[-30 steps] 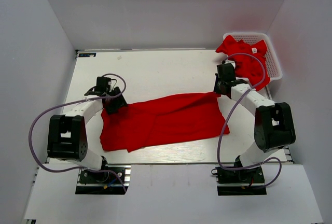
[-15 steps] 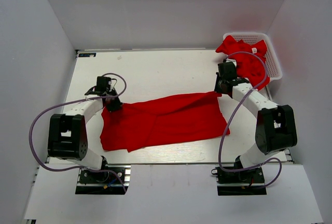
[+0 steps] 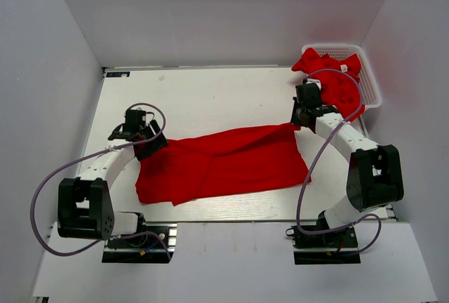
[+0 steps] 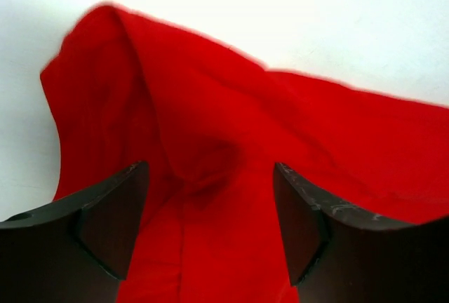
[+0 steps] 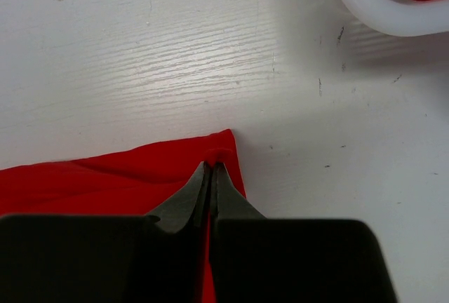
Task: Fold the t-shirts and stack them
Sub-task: Fold the other side of the tshirt into a rectangle
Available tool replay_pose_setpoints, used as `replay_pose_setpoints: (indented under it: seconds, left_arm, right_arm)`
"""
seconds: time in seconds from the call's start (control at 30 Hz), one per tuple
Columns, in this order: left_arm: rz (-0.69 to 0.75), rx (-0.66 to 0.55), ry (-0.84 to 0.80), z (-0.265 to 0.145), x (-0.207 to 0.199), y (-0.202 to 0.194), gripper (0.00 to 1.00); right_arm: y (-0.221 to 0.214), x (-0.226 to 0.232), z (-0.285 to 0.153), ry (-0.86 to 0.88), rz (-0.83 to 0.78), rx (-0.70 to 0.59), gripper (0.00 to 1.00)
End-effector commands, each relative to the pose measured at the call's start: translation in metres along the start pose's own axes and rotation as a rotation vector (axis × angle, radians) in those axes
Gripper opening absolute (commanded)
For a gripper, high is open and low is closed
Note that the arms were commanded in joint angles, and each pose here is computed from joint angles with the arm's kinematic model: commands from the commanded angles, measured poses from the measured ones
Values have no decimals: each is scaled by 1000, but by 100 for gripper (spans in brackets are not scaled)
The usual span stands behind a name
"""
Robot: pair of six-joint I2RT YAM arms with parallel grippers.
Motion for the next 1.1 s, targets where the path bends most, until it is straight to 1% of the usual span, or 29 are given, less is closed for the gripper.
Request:
replay_pose_setpoints:
  seconds: [0.0,0.17,0.27,0.33,0.47,0.63,0.73,0.77,0.83,0.87,0.93,0.97,1.07]
  left_arm:
    - [-6,17,28,1,8,-11,82]
    - [-6,35,6,9,7,-15,80]
    - [-7,46,14,13,9,-17,74]
    - [-7,34,-23,13,5,-14,68]
    - [-6,33,-49,16,4,-17,67]
    - [-7,63,-19,23,8,-22,67]
    - [-7,53,-25,23,7,-20,57]
    - [-7,52,-41,23,5,-19,46]
    - [-7,51,-56,23,4,-19,33]
    - [-6,42,-62,22,1,-15,18]
    - [-6,31,-68,21,-1,-11,4]
    - [-5,11,-81,17,-5,-6,0]
    - [-10,-19,-106,10,-7,2,0]
  right_arm:
    - [15,-2,-11,-1,-4,-45,0]
    - [14,-2,-10,1,-3,-42,0]
    - [14,-2,-10,-1,-4,-42,0]
    - [14,-2,-9,-1,-4,-40,0]
    - [13,-3,-9,-6,-1,-37,0]
    - [15,-3,-10,-8,-1,-45,0]
    - [14,-3,-10,-5,1,-41,0]
    - [14,-2,-9,-7,-3,-42,0]
    - [14,-3,-9,-7,0,-38,0]
    - [13,-4,-9,-12,-1,-38,0]
    - [12,-3,-8,-14,-5,-33,0]
    - [11,-4,-8,-14,-4,-31,0]
    - [11,-4,-9,-21,-7,-32,0]
Point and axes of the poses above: each gripper's point midway between its finger pads, its own z axis out along the fingers, its own x axis along the line the jaws close on, y = z × x, the point moved 9 cm from there along -z, back along the fingers, and after that the axes turned 1 degree about -z, right-handed, at the moved point
